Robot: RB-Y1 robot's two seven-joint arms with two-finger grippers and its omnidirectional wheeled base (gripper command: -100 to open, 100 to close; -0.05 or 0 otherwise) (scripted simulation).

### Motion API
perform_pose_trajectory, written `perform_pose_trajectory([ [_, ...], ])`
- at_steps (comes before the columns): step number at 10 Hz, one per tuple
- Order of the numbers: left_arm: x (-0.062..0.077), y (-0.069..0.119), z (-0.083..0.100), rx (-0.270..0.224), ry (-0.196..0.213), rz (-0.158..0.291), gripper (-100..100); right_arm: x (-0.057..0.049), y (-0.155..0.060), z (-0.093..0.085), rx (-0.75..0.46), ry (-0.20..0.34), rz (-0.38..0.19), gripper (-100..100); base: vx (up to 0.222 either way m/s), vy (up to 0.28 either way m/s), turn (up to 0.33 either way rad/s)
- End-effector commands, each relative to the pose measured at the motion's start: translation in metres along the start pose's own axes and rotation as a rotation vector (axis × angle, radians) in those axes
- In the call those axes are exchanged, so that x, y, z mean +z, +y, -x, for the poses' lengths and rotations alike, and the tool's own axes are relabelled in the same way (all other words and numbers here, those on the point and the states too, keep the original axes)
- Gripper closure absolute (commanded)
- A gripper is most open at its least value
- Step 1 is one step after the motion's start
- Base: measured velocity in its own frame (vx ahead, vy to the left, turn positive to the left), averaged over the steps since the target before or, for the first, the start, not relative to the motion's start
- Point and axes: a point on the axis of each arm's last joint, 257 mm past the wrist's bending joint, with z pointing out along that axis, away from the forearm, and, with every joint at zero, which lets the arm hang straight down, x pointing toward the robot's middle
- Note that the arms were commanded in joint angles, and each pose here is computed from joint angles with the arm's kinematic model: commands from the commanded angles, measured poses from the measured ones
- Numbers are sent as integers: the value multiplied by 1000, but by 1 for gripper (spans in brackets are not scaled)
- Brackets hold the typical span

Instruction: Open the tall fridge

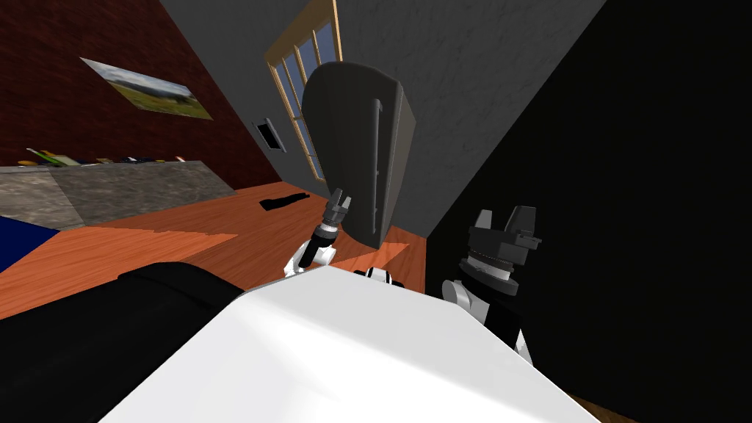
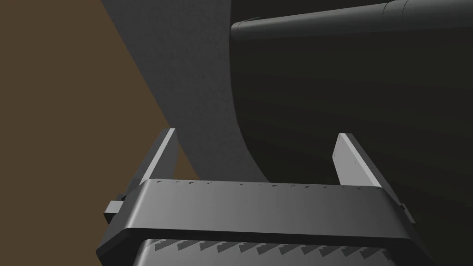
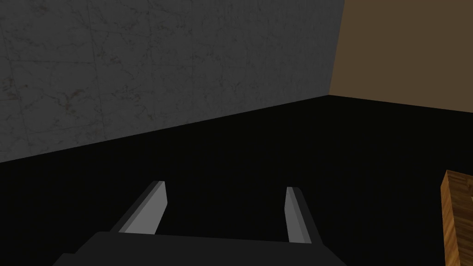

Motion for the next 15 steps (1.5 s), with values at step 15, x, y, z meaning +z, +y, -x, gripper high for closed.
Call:
perform_pose_trajectory([
  [15,63,38,-57,87,303,150,-100,0,0,0,0,0,0,0,52,-1,23],
])
